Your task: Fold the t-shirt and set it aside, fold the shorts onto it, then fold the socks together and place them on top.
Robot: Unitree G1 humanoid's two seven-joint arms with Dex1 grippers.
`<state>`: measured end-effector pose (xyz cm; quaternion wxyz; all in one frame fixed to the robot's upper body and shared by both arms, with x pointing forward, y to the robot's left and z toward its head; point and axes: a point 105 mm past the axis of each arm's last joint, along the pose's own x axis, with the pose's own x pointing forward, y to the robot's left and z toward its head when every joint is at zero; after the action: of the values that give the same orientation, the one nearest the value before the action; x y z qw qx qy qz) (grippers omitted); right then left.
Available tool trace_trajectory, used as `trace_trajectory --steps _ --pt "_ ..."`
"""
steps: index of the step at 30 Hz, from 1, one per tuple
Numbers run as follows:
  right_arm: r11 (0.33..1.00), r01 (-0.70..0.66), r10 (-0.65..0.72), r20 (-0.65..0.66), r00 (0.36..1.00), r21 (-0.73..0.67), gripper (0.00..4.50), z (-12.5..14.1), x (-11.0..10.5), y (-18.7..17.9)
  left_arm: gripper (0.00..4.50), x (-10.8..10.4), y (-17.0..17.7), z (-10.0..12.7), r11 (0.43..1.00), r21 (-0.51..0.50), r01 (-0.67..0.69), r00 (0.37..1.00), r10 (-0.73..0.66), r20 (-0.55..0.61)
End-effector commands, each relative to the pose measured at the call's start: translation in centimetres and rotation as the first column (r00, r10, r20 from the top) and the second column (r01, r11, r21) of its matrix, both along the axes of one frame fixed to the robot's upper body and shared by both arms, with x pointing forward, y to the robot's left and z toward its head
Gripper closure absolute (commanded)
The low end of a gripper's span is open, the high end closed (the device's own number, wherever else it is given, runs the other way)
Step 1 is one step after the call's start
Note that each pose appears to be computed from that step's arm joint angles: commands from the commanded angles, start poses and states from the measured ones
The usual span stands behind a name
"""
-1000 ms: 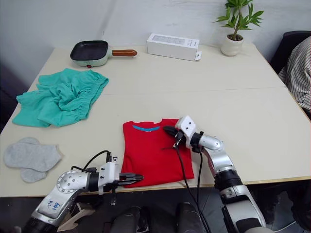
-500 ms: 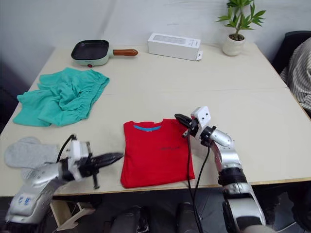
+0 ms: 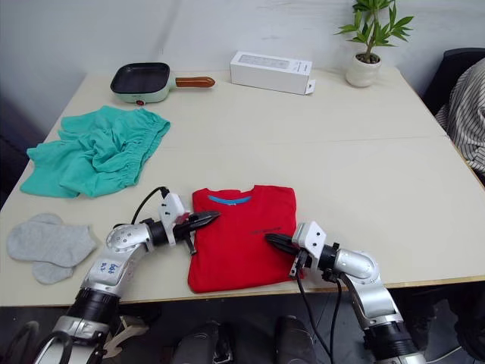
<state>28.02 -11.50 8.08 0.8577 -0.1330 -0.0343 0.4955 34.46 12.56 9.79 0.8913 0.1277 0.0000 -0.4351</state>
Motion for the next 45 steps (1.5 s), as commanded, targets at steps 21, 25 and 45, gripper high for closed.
trace_trajectory --steps 21,25,45 --pt "0.996 0.063 -0.063 -0.008 0.998 0.066 4.5 3.4 1.0 0.0 4.49 -7.5 -1.9 0.9 0.952 -0.002 0.307 0.95 -0.306 0.068" --pt "0.997 0.077 -0.077 -0.006 0.997 0.015 4.5 2.0 4.4 0.0 4.49 -8.3 -2.0 -1.5 0.95 0.066 0.306 0.951 -0.308 0.019" --pt "0.91 0.353 -0.304 -0.23 0.925 0.219 4.5 5.4 10.2 -10.8 4.49 -11.7 2.9 -0.1 0.972 0.002 0.235 0.972 -0.235 -0.008"
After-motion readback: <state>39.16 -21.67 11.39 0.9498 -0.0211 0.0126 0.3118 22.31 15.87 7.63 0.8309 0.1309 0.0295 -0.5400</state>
